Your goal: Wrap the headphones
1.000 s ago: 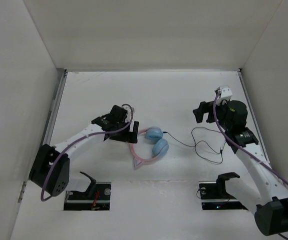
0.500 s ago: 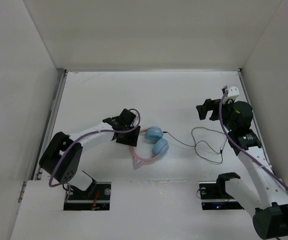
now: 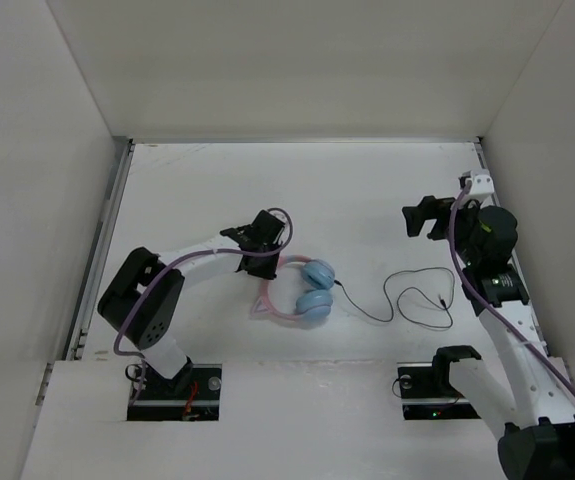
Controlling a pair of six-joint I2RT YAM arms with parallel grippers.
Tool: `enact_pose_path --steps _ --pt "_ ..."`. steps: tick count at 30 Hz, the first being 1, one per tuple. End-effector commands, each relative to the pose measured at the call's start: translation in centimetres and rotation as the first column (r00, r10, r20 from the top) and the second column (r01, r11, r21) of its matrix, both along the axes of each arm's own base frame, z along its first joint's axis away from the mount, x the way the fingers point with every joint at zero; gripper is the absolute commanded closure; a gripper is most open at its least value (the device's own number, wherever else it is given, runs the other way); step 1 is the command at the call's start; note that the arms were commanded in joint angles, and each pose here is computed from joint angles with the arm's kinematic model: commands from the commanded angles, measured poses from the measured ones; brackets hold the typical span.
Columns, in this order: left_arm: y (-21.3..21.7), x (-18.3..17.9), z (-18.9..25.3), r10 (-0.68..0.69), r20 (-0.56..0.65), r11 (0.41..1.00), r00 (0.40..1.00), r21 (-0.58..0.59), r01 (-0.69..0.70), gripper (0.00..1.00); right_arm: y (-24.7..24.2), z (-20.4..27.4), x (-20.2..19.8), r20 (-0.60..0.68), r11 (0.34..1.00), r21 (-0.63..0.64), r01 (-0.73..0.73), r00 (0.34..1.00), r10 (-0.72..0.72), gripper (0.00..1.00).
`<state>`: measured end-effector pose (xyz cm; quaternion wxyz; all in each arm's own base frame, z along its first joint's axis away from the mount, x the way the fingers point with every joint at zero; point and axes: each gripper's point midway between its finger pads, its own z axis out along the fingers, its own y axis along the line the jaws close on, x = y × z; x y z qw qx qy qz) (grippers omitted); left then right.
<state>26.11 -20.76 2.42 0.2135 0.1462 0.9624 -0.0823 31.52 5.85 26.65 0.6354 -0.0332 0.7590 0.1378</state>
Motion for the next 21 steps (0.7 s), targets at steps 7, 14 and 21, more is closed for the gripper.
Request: enact_pose_path --steps 7,14,21 --pt "0.4 8.0 3.2 0.064 0.175 0.998 0.983 0.004 -0.065 0.76 -0.7 2.2 0.0 0.089 0.999 0.033 0.022 0.996 -0.025 0.0" --pt "-0.7 5.8 2.3 0.036 0.141 0.999 0.989 -0.002 -0.036 0.57 -1.2 2.6 -0.2 0.101 0.999 0.036 0.036 0.994 -0.039 0.0" --pt "-1.3 3.4 0.9 0.025 0.082 0.999 0.996 -0.029 -0.023 0.57 -1.2 2.9 -0.2 0.109 0.999 0.037 0.037 0.993 -0.041 0.0"
